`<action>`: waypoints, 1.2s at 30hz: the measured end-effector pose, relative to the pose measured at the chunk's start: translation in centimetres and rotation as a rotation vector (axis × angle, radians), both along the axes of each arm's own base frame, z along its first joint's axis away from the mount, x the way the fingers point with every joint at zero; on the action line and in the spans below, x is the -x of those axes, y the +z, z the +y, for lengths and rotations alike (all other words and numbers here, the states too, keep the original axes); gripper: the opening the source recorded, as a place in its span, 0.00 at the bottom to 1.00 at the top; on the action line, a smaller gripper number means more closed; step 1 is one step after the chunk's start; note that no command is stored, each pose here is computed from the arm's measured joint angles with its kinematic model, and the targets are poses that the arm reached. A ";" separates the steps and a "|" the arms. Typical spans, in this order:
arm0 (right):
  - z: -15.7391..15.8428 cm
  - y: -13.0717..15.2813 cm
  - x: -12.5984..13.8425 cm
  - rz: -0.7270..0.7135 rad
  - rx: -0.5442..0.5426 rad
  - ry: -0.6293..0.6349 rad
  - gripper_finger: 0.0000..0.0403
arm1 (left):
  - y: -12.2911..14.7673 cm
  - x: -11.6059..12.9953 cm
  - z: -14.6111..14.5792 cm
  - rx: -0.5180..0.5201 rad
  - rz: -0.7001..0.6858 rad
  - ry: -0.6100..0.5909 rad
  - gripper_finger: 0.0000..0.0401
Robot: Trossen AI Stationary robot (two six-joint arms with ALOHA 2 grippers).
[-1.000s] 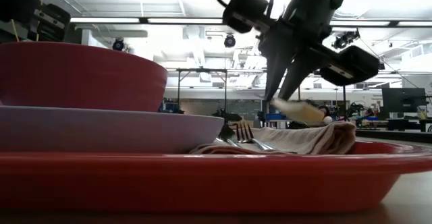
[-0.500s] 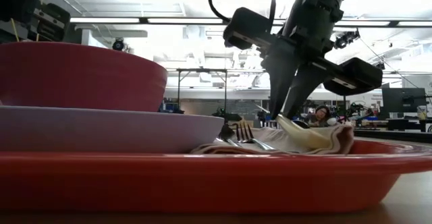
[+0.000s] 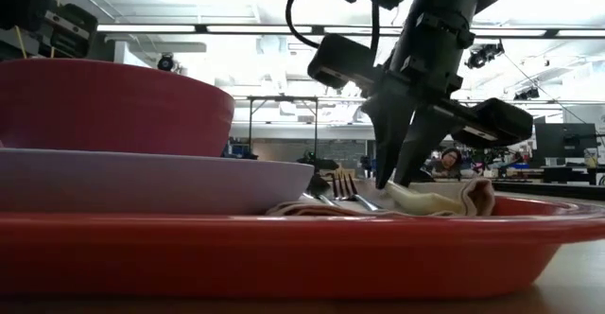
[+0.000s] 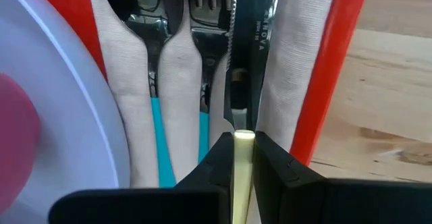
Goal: Set up tray
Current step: Put the yellow table knife to the right of the blue fork on the red tray
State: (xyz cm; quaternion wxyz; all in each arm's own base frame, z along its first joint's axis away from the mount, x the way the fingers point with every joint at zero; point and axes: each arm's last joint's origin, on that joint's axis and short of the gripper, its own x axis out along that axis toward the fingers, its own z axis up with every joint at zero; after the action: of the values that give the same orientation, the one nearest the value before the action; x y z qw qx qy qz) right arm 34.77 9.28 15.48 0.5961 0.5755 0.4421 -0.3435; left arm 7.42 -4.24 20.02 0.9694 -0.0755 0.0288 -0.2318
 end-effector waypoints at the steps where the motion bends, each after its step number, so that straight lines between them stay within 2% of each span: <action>1: 0.0 -0.1 0.0 0.001 -0.001 -0.001 0.04 | 0.0 0.0 0.0 0.000 0.001 -0.001 0.12; 30: 0.1 -0.2 -0.1 0.001 -0.013 -0.014 0.04 | 0.0 0.0 0.0 -0.001 0.003 -0.011 0.12; 36: 0.1 -0.3 -0.1 -0.001 -0.015 -0.011 0.13 | 0.0 0.0 0.0 -0.001 0.002 -0.012 0.12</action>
State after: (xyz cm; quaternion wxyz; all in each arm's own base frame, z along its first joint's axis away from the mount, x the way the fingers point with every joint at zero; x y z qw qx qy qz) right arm 34.90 9.38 15.20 0.5900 0.5827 0.4412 -0.3431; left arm 7.41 -4.27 20.00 0.9680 -0.0750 0.0305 -0.2374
